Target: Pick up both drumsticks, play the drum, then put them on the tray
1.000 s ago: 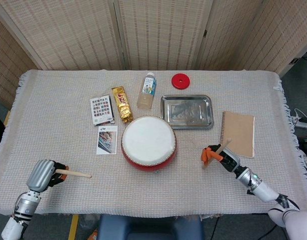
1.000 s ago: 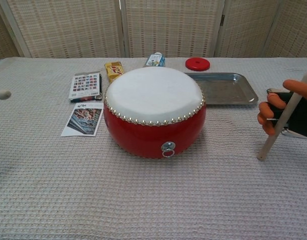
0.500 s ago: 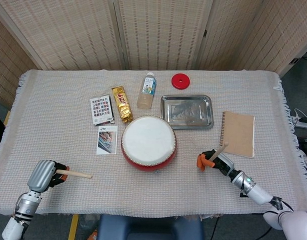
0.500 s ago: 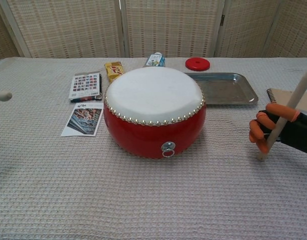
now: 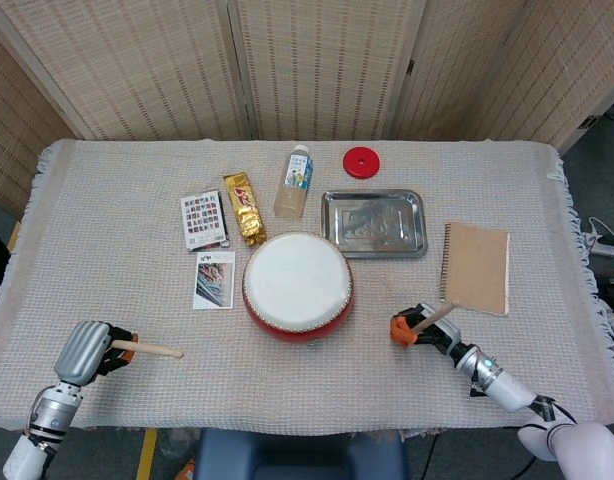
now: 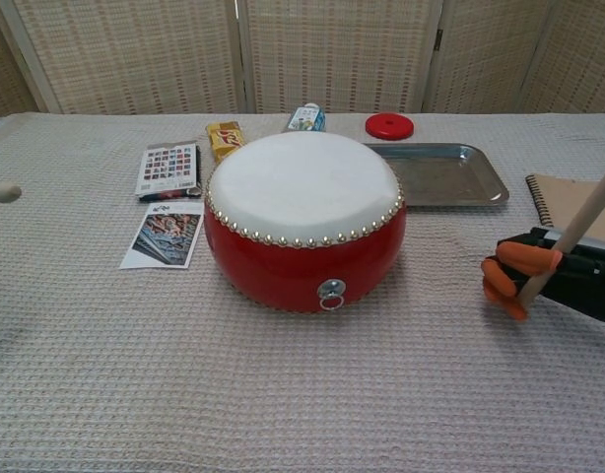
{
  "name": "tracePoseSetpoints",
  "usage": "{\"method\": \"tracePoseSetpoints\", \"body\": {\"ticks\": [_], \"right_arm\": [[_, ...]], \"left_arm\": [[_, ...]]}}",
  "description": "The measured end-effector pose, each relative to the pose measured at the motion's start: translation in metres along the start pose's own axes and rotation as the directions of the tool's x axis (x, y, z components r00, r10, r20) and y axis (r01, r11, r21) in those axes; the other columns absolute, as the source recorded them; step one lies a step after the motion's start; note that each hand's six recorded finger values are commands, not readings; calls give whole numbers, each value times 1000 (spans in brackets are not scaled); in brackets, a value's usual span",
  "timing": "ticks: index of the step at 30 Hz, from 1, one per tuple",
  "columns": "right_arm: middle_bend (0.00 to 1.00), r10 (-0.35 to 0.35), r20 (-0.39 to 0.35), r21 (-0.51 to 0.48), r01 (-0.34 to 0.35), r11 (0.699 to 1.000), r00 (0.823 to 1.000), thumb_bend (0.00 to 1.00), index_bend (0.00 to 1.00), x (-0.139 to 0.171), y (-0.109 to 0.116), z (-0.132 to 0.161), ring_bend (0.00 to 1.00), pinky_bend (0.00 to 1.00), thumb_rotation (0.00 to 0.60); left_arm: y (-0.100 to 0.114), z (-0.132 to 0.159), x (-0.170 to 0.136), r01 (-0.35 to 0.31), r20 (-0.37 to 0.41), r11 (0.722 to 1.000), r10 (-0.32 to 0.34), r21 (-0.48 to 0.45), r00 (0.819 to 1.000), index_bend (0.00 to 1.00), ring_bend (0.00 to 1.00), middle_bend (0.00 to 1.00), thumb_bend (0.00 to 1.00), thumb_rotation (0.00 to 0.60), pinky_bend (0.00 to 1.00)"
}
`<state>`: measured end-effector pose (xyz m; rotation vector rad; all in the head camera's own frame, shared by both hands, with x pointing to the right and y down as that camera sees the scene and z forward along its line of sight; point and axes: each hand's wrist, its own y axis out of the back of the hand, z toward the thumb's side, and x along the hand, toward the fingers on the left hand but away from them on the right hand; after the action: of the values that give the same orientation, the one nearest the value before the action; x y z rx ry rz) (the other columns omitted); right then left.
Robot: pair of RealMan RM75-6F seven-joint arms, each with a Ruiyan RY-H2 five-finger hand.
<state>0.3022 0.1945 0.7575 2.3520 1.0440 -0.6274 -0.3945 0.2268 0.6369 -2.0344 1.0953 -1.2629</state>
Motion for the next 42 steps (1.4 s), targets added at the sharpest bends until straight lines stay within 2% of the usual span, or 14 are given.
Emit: {"method": "tracePoseSetpoints", "body": {"ticks": [4, 6, 8, 13, 18, 24, 29, 32, 35, 39, 42], "right_arm": [[746, -3, 2, 1, 3, 1000, 1000, 234, 943, -3, -3, -2, 597, 726, 497], [798, -7, -3, -5, 7, 1000, 1000, 251, 988, -5, -4, -2, 647, 759, 559], [843, -6, -5, -3, 6, 1000, 1000, 281, 1000, -7, -5, -2, 695, 789, 595], [959, -6, -16, 2, 6, 1000, 1000, 409, 1000, -12, -8, -2, 826, 866, 600], [1000, -2, -21, 12, 2, 1000, 1000, 570, 1000, -16, -11, -1, 909, 920, 600], [1000, -8, -31, 39, 9, 999, 1000, 596, 1000, -21, -15, 0, 978, 996, 600], [1000, -3, -44, 48, 5, 999, 999, 605, 1000, -23, -19, 4, 1000, 1000, 600], [1000, 6, -50, 79, -2, 997, 999, 618, 1000, -22, -18, 12, 1000, 1000, 600], [1000, 15, -45, 153, -8, 988, 999, 621, 1000, -19, -15, 22, 1000, 1000, 600], [1000, 24, -26, 287, -15, 958, 999, 622, 1000, -14, -12, 40, 1000, 1000, 600], [1000, 27, -3, 391, -24, 920, 1000, 621, 1000, -8, -13, 57, 1000, 1000, 600]], "left_arm": [[0, -1, 0, 0, -1, 1000, 0, 0, 1000, 1000, 1000, 1000, 582, 600, 1000], [0, -1, 0, 1, -1, 1000, -1, 0, 1000, 1000, 1000, 1000, 582, 600, 1000], [0, -1, 0, 4, -1, 1000, -4, 2, 1000, 1000, 1000, 1000, 583, 600, 1000], [-1, -1, 1, 9, 0, 1000, -9, 1, 1000, 1000, 1000, 1000, 582, 600, 1000], [1, -1, 2, 2, 1, 1000, -2, 0, 1000, 1000, 1000, 1000, 580, 600, 1000], [2, -4, 4, 0, -5, 1000, 0, 7, 1000, 1000, 1000, 1000, 581, 600, 1000], [6, -6, 7, -14, -5, 1000, 14, 14, 1000, 1000, 1000, 1000, 579, 600, 1000], [9, -5, 9, -19, -1, 1000, 19, 21, 1000, 1000, 1000, 1000, 579, 600, 1000], [11, -4, 11, -17, 7, 999, 16, 35, 1000, 1000, 1000, 1000, 580, 600, 1000], [12, -2, 13, -9, 21, 999, 8, 50, 1000, 1000, 1000, 1000, 580, 600, 1000], [12, 0, 15, -7, 29, 998, 5, 57, 1000, 1000, 1000, 1000, 580, 600, 1000]]}}
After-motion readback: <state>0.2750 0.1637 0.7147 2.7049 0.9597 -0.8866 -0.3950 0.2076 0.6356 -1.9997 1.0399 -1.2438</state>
